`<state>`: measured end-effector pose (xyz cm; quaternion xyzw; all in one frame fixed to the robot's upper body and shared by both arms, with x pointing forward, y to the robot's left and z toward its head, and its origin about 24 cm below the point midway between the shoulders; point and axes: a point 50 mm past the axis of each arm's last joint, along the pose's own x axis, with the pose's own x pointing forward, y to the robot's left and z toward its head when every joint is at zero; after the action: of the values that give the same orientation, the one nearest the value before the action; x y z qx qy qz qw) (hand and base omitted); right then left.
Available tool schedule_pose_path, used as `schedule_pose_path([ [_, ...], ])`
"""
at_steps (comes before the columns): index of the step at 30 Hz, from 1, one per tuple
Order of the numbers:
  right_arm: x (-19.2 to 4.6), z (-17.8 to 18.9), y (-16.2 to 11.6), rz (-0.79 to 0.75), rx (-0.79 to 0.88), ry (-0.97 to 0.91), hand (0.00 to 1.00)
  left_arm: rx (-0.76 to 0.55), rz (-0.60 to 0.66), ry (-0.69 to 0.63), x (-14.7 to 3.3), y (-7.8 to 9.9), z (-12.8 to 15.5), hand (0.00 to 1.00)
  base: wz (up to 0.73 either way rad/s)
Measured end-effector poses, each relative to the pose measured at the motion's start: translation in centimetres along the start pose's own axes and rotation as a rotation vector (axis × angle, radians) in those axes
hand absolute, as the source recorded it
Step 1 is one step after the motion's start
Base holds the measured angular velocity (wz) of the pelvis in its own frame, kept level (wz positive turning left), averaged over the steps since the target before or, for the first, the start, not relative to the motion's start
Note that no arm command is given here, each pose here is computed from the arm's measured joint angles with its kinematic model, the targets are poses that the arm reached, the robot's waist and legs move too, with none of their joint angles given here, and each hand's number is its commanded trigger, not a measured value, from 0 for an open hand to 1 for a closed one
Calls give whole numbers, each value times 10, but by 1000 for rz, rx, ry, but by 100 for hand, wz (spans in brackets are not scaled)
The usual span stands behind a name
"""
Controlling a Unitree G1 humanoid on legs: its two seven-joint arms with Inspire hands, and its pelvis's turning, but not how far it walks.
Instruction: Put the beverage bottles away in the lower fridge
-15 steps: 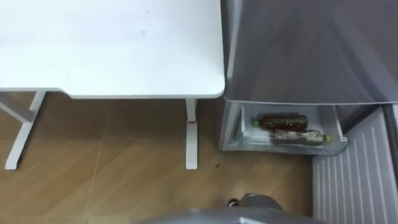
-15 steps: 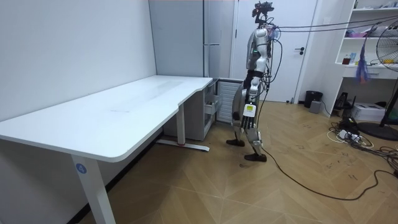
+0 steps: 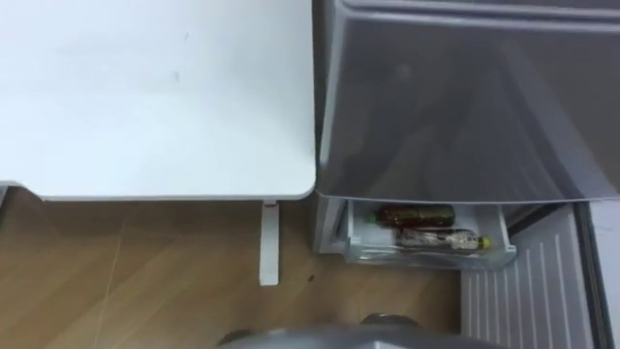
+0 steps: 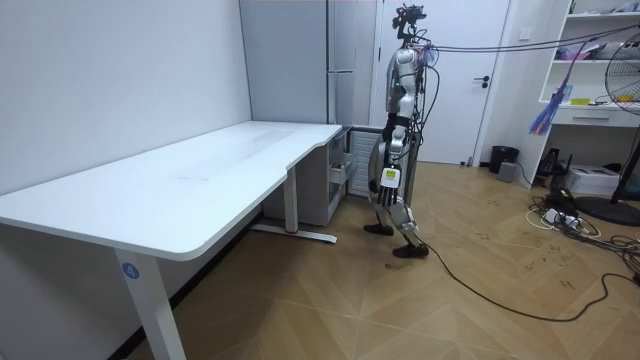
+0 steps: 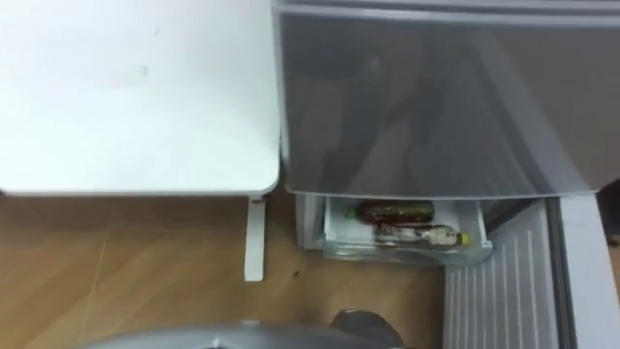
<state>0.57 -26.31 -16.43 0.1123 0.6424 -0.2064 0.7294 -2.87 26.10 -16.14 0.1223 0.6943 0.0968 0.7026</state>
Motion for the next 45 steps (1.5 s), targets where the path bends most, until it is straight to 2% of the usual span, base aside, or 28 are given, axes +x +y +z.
schedule_pose_path([
  [7, 1, 8, 10, 28, -21, -41, 0, -1, 14, 35, -2, -3, -16, 0, -30],
  [12, 1, -4, 11, 53, 61, -18, 0, -5, -2, -19, 0, -9, 3, 0, 9],
  [19, 2, 2, 17, 106, 167, -48, 0, 0, 4, -66, 1, -12, 20, 0, 2],
  [25, 2, 38, 36, 201, 431, -157, 0, 5, -14, -109, 2, -17, 38, 0, -1],
  [28, 0, 66, 57, 302, 603, -227, 0, 37, -32, -136, 2, -22, 54, 0, 6],
  [37, -14, 128, 85, 460, 998, -354, 0, -24, -59, -145, 3, -22, 65, 0, 4],
  [41, -21, 150, 86, 496, 1053, -403, 0, -82, -50, -155, 3, -15, 68, 0, 2],
  [45, -32, 178, 83, 516, 1064, -459, 0, -57, -27, -176, 3, -6, 73, 0, -3],
])
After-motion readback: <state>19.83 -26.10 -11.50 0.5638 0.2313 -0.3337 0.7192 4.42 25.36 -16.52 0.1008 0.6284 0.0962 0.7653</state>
